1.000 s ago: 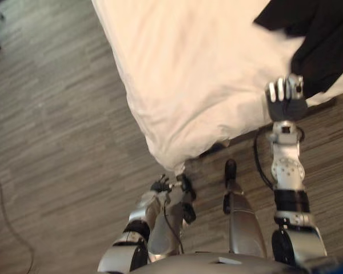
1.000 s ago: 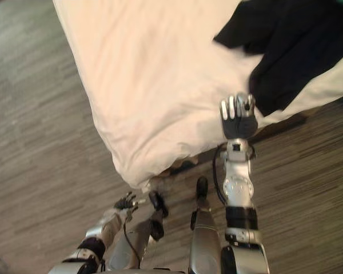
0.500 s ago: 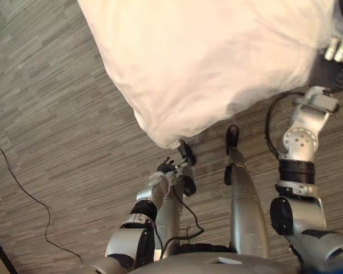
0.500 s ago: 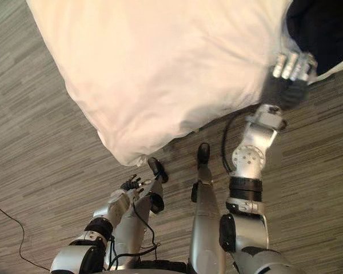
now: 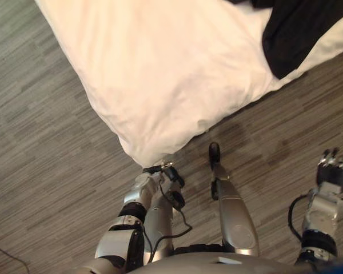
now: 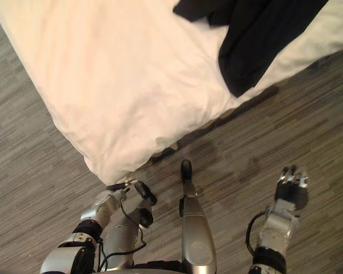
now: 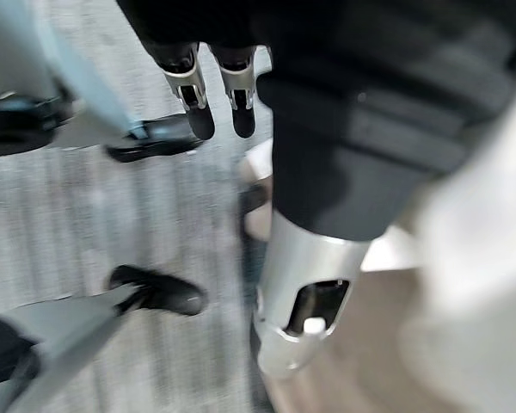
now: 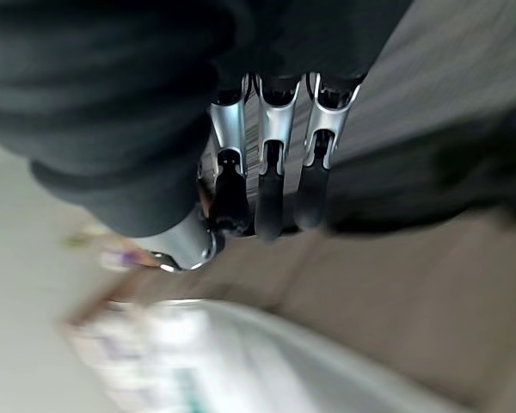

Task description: Tidy the bed and pick cloth on bed and put in laundry

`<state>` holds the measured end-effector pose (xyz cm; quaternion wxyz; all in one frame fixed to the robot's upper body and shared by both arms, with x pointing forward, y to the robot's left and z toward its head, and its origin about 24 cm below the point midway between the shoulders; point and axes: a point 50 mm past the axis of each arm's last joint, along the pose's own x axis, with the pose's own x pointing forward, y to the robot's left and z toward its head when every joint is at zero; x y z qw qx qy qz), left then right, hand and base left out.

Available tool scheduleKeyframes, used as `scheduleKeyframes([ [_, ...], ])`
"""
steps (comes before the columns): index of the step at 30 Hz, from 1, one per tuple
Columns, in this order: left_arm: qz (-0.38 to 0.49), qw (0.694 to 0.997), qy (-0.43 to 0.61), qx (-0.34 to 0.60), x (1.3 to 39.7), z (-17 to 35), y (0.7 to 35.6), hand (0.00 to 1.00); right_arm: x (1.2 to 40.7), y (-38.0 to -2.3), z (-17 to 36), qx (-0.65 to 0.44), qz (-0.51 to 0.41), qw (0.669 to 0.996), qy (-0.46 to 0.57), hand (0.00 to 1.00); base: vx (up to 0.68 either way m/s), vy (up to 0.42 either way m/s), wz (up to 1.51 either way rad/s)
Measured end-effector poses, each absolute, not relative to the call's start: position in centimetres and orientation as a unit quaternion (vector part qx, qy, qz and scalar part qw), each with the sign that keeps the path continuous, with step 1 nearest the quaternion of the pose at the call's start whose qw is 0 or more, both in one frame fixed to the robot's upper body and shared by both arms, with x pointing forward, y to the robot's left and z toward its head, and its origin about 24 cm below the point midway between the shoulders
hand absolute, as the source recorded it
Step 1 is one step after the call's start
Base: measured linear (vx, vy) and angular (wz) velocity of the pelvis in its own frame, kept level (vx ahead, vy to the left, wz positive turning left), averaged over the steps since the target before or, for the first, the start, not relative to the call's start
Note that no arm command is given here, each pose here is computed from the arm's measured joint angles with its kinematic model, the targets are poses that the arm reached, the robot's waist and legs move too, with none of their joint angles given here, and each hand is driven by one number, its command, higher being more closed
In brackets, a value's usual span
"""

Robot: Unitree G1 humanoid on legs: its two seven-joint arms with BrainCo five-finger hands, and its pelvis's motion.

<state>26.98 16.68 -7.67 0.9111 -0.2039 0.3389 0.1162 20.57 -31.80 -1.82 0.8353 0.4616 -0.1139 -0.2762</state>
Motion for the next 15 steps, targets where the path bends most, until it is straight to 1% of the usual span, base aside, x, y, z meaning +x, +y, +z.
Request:
scheduleKeyframes([
  [1, 0.120, 0.909, 0.343, -0.205, 26.8, -7.9, 16.8, 0.00, 20.4, -31.4, -2.4, 0.443, -0.271, 0.850, -0.088, 0.00, 0.09, -0.018, -0.08],
  [2, 0.129, 0.906, 0.347, -0.206, 26.2, -8.3, 17.2, 0.00, 20.4, -30.5, -3.4, 0.391, -0.255, 0.884, -0.030, 0.00, 0.10, -0.012, -0.10],
  [3, 0.134, 0.902, 0.358, -0.199, 25.3, -8.9, 17.5, 0.00, 20.5, -29.2, -4.5, 0.343, -0.235, 0.909, 0.028, 0.00, 0.10, -0.005, -0.16],
  [4, 0.135, 0.901, 0.365, -0.191, 24.8, -9.3, 17.6, 0.00, 20.4, -28.6, -5.2, 0.315, -0.222, 0.921, 0.061, 0.00, 0.10, -0.027, -0.27],
  [5, 0.139, 0.896, 0.378, -0.184, 23.7, -10.0, 17.7, 0.00, 19.9, -27.1, -6.7, 0.256, -0.192, 0.939, 0.125, 0.00, 0.10, -0.080, -0.42],
  [6, 0.140, 0.892, 0.395, -0.172, 22.4, -10.8, 17.7, 0.00, 19.1, -25.4, -8.2, 0.204, -0.164, 0.947, 0.187, 0.00, 0.09, -0.104, -0.44],
  [7, 0.140, 0.889, 0.402, -0.169, 21.7, -11.3, 17.6, 0.00, 18.5, -24.7, -9.0, 0.183, -0.153, 0.947, 0.213, 0.00, 0.07, -0.082, -0.43],
  [9, 0.129, 0.882, 0.429, -0.148, 19.0, -12.8, 16.7, 0.00, 15.9, -22.2, -11.3, 0.119, -0.117, 0.943, 0.289, 0.00, 0.07, 0.022, -0.21],
  [12, 0.093, 0.882, 0.450, -0.107, 17.8, -13.5, 16.1, 0.00, 13.9, -20.1, -12.9, 0.114, -0.104, 0.929, 0.337, 0.00, 0.01, 0.054, -0.14],
  [15, 0.060, 0.871, 0.486, -0.044, 15.2, -14.7, 15.8, 0.00, 11.7, -18.9, -13.9, 0.108, -0.097, 0.916, 0.373, 0.00, 0.01, 0.029, -0.43],
])
